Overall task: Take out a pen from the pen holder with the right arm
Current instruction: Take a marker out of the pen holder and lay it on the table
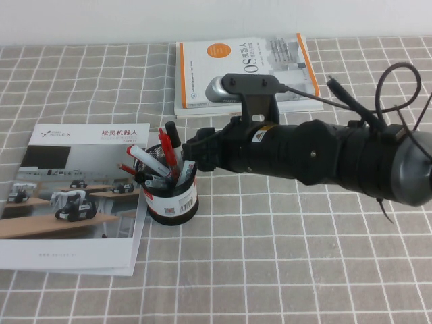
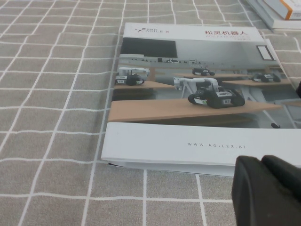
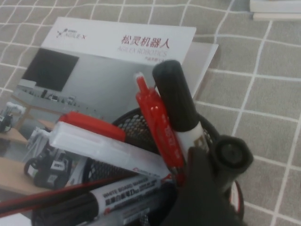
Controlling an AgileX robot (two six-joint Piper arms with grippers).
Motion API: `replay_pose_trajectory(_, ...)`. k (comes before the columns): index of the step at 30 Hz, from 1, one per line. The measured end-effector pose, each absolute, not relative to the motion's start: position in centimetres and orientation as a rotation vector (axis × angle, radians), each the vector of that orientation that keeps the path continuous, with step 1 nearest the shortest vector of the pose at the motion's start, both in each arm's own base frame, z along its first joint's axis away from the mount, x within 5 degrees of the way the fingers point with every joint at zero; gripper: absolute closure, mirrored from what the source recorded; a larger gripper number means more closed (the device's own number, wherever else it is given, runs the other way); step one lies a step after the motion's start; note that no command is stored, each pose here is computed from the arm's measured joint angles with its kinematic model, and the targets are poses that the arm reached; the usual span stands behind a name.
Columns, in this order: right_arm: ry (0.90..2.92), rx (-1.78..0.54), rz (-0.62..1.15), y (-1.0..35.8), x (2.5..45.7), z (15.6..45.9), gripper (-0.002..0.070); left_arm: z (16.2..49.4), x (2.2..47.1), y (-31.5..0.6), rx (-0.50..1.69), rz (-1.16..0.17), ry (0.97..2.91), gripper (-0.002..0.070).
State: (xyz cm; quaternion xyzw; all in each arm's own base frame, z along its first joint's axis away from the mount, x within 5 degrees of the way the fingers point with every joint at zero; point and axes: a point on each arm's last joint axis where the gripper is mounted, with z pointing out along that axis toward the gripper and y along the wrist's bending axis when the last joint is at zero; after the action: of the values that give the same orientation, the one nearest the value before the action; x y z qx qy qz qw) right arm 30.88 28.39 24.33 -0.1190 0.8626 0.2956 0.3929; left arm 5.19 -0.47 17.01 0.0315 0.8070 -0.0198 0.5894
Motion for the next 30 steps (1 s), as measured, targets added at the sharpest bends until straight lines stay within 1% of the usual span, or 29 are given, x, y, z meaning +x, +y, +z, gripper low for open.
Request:
replay_pose_trajectory(6, 2.2, -0.297, 0.746, 28.71, 31.03, 23.55, 0.0325, 17.01, 5.19, -0.47, 0.073, -0.046, 1.879, 0.0678)
replay_pose_trajectory(13, 2.185, -0.291, 0.754, 29.05, 31.42, 23.83, 0.034, 17.01, 5.19, -0.47, 0.073, -0.046, 1.879, 0.0678)
replay_pose_trajectory(16, 2.184, -0.289, 0.756, 29.07, 31.44, 23.89, 0.0379, 17.01, 5.19, -0.47, 0.073, -0.046, 1.879, 0.0678)
replay_pose_trajectory(23, 2.183, -0.287, 0.757, 29.11, 31.48, 23.92, 0.0522, 17.01, 5.19, -0.47, 0.073, -0.046, 1.879, 0.0678)
replay_pose_trajectory(25, 2.181, -0.286, 0.759, 29.12, 31.5, 23.97, 0.0552, 17.01, 5.19, -0.47, 0.073, -0.046, 1.879, 0.0678)
replay_pose_trajectory(26, 2.181, -0.284, 0.76, 29.13, 31.51, 23.99, 0.0561, 17.01, 5.19, -0.47, 0.073, -0.046, 1.879, 0.0678)
replay_pose_trajectory(30, 2.172, -0.315, 0.749, 29.27, 31.42, 24.04, 0.0563, 17.01, 5.19, -0.47, 0.073, -0.046, 1.879, 0.0678)
